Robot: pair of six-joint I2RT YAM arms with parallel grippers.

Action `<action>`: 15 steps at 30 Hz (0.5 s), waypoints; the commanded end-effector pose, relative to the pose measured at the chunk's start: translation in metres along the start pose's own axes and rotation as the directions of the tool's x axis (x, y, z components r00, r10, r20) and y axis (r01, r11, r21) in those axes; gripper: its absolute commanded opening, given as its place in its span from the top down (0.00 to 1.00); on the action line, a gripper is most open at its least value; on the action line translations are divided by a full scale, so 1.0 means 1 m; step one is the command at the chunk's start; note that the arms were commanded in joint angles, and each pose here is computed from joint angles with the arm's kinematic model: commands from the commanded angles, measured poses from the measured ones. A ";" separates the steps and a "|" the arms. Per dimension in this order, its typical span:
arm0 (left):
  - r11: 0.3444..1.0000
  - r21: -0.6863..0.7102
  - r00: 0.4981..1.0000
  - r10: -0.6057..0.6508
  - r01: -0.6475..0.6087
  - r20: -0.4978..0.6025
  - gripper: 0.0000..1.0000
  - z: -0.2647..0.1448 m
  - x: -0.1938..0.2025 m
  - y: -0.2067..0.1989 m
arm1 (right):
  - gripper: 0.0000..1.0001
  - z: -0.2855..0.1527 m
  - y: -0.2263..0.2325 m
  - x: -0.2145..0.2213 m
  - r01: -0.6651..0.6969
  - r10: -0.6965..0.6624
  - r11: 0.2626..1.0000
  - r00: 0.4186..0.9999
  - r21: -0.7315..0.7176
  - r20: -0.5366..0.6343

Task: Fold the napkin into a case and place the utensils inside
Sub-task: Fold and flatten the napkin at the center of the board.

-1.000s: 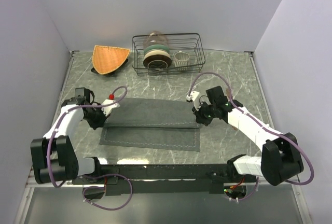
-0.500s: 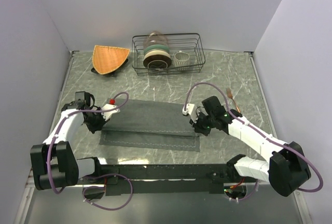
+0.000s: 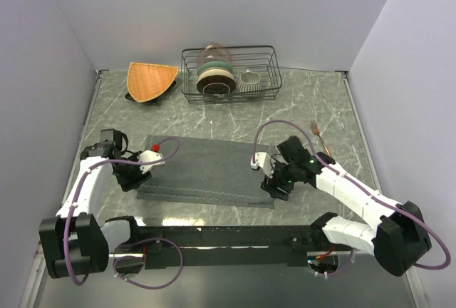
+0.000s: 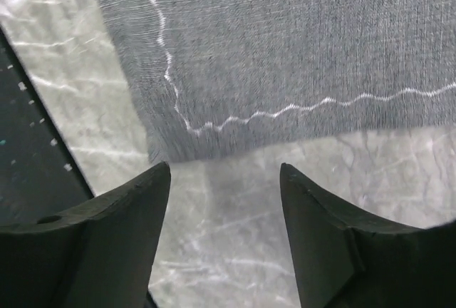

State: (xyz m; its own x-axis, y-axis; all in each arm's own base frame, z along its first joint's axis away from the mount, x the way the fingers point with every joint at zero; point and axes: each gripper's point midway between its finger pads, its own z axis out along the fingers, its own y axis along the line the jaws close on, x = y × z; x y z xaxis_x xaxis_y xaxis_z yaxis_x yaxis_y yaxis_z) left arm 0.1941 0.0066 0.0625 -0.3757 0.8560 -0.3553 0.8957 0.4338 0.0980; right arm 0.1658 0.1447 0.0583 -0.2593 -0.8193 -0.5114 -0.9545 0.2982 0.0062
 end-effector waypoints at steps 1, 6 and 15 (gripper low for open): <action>0.998 0.004 0.998 0.061 -0.061 0.029 0.46 -0.012 -0.009 0.000 | 0.29 -0.022 0.004 -0.018 0.015 -0.014 1.000 0.999 -0.003 0.038; 0.996 0.054 0.997 0.072 -0.073 0.016 0.45 -0.002 -0.003 -0.006 | 0.33 -0.014 0.011 -0.028 0.024 -0.022 0.999 0.998 -0.034 0.053; 0.992 0.045 0.993 0.118 -0.119 0.026 0.41 0.009 -0.004 0.004 | 0.36 0.011 0.026 -0.020 0.121 -0.121 0.991 0.993 -0.060 -0.010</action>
State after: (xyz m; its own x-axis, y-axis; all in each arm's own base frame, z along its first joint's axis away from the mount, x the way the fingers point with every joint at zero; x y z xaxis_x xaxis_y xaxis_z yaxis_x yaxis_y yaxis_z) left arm 0.1931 0.0077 0.0578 -0.3181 0.8870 -0.3347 0.9284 0.3629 0.0794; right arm 0.1462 0.1687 0.0665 -0.1799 -0.8420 -0.5085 -0.9809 0.1925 0.0283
